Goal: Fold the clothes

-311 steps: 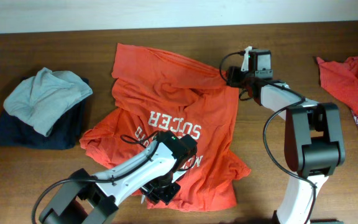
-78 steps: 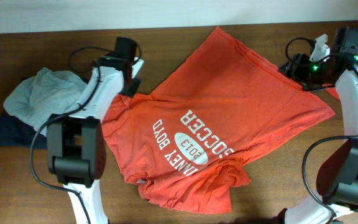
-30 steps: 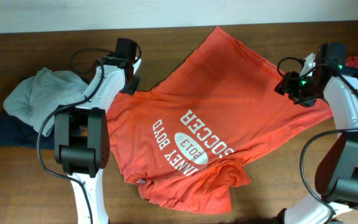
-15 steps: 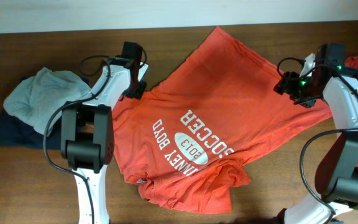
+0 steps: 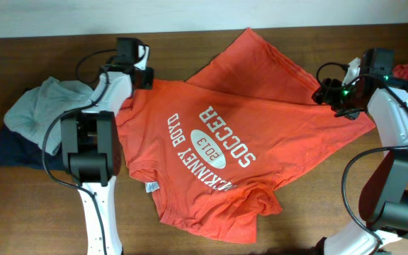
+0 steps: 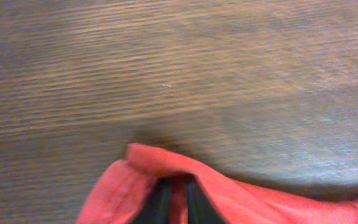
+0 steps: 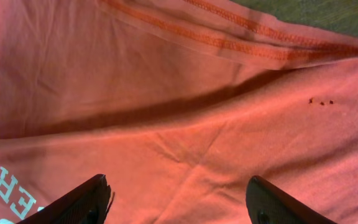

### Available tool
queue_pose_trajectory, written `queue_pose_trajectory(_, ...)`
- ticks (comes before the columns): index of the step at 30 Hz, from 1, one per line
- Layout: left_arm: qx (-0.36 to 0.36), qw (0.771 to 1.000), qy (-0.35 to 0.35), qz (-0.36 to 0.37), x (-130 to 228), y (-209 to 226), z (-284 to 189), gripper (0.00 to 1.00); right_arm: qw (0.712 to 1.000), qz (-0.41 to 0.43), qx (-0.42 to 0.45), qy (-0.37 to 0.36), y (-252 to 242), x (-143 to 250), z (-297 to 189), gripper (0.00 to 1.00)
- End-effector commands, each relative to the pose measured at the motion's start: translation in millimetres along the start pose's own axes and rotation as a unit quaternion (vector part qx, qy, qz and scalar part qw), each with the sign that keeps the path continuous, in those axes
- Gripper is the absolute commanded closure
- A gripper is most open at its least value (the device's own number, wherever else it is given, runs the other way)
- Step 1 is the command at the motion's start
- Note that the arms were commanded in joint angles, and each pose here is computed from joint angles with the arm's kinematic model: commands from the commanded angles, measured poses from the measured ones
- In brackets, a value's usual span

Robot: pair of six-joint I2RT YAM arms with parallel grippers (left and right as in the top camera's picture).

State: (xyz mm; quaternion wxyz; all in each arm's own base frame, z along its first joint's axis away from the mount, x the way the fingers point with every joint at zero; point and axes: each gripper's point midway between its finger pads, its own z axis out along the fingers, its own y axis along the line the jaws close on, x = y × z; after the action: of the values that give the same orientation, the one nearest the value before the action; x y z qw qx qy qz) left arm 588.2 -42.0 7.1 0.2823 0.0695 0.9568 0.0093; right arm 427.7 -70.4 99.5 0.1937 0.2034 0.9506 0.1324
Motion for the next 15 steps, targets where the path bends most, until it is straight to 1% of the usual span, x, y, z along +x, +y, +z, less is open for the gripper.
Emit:
queue_pose_trajectory(1, 0.014, 1.0, 0.013, -0.016, 1, 9, 9, 0.81, 1.0, 0.0, 0.022, 0.01, -8, 5, 7, 0.25)
queue_pose_trajectory(3, 0.013, 1.0, 0.011, -0.005, -13, 11, -3, 0.71, 0.999, 0.003, 0.051, 0.017, -19, 9, 8, 0.25)
queue_pose_trajectory(4, 0.014, 1.0, 0.015, 0.005, -25, 12, -18, 0.66, 0.996, 0.006, 0.09, 0.024, -34, 13, 10, 0.24)
queue_pose_trajectory(6, 0.014, 1.0, 0.019, 0.005, -37, 13, -36, 0.58, 0.989, 0.02, 0.137, 0.043, -53, 23, 13, 0.22)
queue_pose_trajectory(7, 0.015, 1.0, 0.02, 0.005, -40, 14, -43, 0.57, 0.988, 0.028, 0.146, 0.051, -58, 26, 13, 0.21)
queue_pose_trajectory(8, 0.015, 1.0, 0.022, 0.005, -47, 14, -55, 0.52, 0.984, 0.048, 0.16, 0.07, -67, 35, 17, 0.21)
queue_pose_trajectory(9, 0.016, 1.0, 0.024, 0.005, -51, 14, -64, 0.5, 0.981, 0.064, 0.164, 0.082, -73, 41, 21, 0.19)
queue_pose_trajectory(11, 0.021, 0.999, 0.031, 0.006, -58, 12, -88, 0.5, 0.975, 0.096, 0.171, 0.105, -91, 51, 31, 0.19)
queue_pose_trajectory(14, 0.038, 0.998, 0.052, 0.006, -58, 5, -121, 0.5, 0.97, 0.127, 0.161, 0.132, -108, 63, 39, 0.2)
queue_pose_trajectory(15, 0.048, 0.997, 0.059, 0.006, -57, 1, -132, 0.5, 0.968, 0.138, 0.156, 0.14, -113, 67, 43, 0.25)
